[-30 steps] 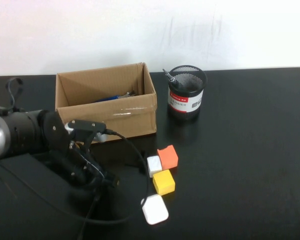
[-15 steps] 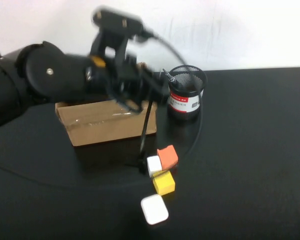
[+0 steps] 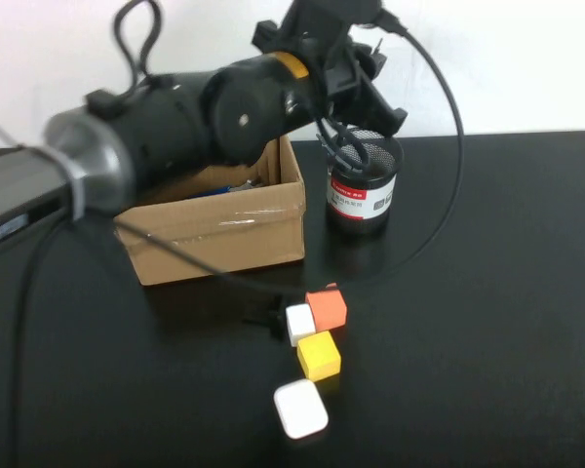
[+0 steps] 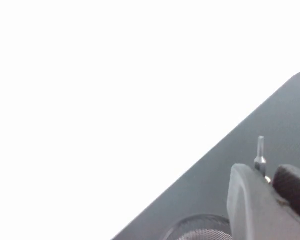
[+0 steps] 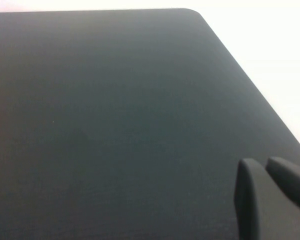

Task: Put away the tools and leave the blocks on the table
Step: Place the long Screwdriver into the round holder

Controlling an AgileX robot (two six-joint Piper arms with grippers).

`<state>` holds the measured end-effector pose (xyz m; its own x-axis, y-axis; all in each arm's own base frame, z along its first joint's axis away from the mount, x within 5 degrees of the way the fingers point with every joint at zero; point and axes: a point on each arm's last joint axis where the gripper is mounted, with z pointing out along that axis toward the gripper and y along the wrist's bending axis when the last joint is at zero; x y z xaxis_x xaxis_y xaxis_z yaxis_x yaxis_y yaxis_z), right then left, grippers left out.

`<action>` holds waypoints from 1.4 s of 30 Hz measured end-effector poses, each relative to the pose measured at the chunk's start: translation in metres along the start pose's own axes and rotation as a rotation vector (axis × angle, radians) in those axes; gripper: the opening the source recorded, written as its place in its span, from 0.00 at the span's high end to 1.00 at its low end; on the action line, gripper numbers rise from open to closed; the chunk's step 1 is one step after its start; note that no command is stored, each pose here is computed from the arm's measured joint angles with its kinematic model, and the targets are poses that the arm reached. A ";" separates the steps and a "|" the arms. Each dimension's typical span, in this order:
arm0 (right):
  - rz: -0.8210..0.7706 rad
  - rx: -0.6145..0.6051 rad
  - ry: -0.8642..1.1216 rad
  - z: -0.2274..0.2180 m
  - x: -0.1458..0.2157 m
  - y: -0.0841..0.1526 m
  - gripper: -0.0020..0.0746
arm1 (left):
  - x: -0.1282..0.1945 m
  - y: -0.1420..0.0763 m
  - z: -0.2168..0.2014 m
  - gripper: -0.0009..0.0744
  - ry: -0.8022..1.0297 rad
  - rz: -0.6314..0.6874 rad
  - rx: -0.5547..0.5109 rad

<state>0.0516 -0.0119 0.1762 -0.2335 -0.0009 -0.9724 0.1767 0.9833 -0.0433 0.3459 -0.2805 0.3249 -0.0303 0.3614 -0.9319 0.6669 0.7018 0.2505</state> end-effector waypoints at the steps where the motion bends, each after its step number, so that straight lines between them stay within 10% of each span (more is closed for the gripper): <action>1: 0.000 0.000 0.000 0.000 0.000 0.000 0.99 | 0.000 0.001 0.006 0.93 0.005 0.006 0.004; 19: 0.000 0.000 0.000 0.000 0.000 0.000 0.99 | 0.006 0.010 0.037 0.93 -0.014 -0.127 -0.029; 27: 0.000 0.000 0.000 0.000 0.000 0.000 0.99 | -0.035 -0.011 0.023 0.93 0.073 0.323 0.263; 37: 0.000 0.000 0.000 0.000 0.000 0.000 0.99 | -0.029 0.057 0.025 0.93 -0.056 -0.064 0.262; 42: 0.000 0.000 0.000 0.000 0.000 0.000 0.99 | -0.012 0.046 0.044 0.93 -0.060 -0.094 0.195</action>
<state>0.0516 -0.0119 0.1762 -0.2335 -0.0009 -0.9724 0.1767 0.9833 -0.0433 0.4100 -0.2791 0.3359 -0.0587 0.2587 -0.9642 0.7948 0.5965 0.1116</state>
